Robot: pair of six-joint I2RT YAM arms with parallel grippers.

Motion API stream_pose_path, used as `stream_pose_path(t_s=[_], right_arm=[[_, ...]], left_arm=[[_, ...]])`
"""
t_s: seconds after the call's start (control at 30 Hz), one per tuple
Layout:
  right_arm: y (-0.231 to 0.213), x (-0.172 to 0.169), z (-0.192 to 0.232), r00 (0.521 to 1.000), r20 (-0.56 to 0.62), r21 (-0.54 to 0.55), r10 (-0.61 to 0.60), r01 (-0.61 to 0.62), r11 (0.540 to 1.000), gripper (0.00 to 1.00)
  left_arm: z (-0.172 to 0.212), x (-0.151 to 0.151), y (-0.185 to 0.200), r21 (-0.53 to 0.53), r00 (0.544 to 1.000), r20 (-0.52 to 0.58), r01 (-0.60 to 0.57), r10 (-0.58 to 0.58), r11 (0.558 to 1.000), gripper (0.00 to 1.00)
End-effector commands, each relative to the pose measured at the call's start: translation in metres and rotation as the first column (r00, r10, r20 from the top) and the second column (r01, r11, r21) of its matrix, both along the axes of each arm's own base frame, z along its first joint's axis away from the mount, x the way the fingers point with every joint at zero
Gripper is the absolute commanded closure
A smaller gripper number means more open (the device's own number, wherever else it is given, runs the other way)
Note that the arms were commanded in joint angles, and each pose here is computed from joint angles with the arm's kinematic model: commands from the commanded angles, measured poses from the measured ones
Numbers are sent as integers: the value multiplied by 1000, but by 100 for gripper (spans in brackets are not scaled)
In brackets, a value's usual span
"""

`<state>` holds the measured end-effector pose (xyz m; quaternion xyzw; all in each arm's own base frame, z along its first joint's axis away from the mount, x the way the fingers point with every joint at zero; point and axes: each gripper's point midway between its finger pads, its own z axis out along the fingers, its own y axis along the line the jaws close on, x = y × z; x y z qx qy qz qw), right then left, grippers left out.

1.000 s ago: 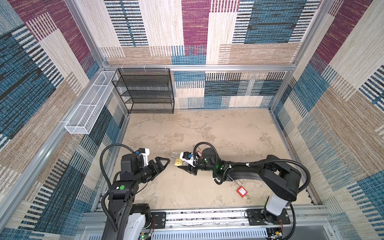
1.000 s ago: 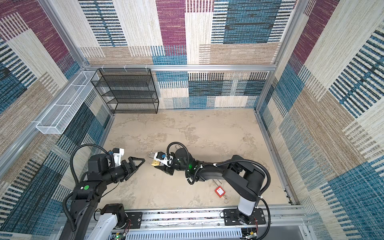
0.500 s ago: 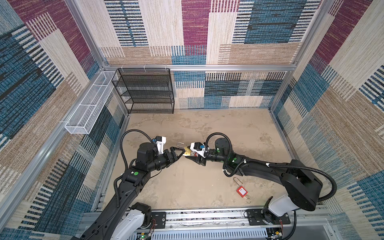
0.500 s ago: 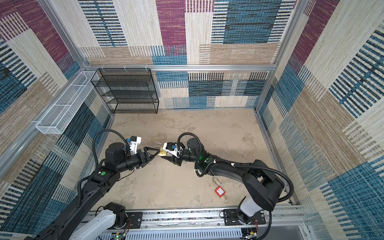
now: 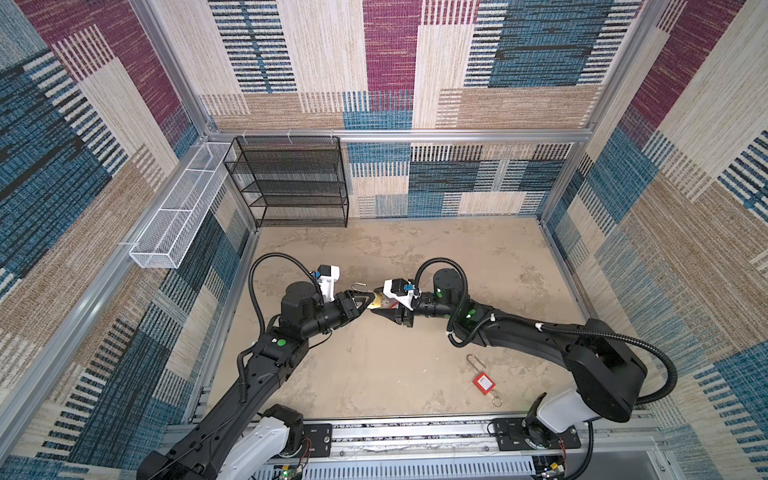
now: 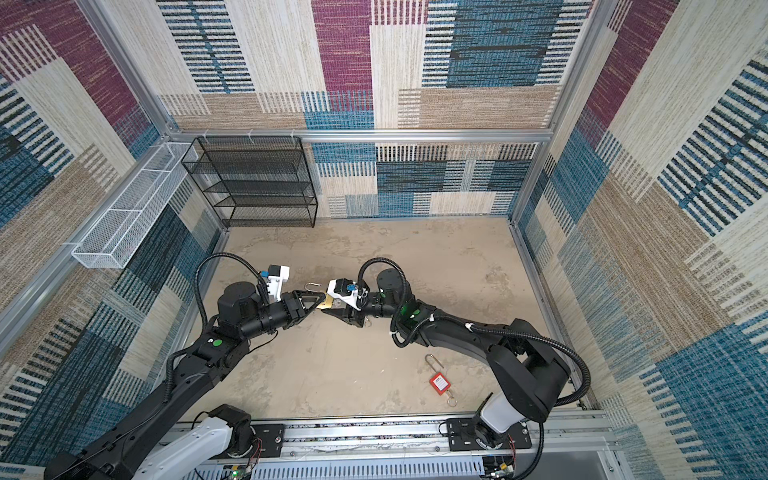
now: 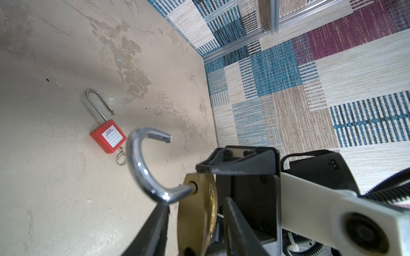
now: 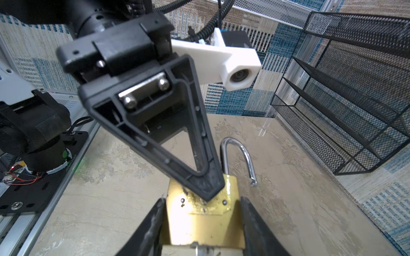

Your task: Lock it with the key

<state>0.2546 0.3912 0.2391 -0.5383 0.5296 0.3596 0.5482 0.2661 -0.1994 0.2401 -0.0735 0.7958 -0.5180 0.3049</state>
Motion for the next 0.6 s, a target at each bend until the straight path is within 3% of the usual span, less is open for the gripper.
stream_pose_path(t_s=[0.0, 0.27, 0.3, 0.37, 0.5, 0.57], right_arm=[[5, -4, 14, 999, 8, 42, 40, -40, 998, 54], [10, 0, 17, 999, -3, 39, 47, -47, 998, 51], [10, 0, 18, 999, 3, 40, 41, -41, 998, 49], [9, 1, 21, 1000, 5, 43, 31, -31, 999, 40], [2, 6, 29, 1000, 6, 63, -15, 15, 998, 11], [-7, 9, 36, 999, -4, 99, -55, 55, 994, 5]], left_arm=[[10, 4, -3, -34, 1000, 28, 0, 1, 999, 70], [16, 6, -5, -65, 999, 47, 8, -5, 998, 100], [19, 6, -6, -71, 999, 54, 8, -4, 997, 100], [20, 6, -5, -78, 998, 56, 5, -1, 997, 100], [27, 7, -5, -89, 996, 90, 1, 7, 996, 100], [38, 8, -4, -91, 989, 146, 3, 10, 996, 100]])
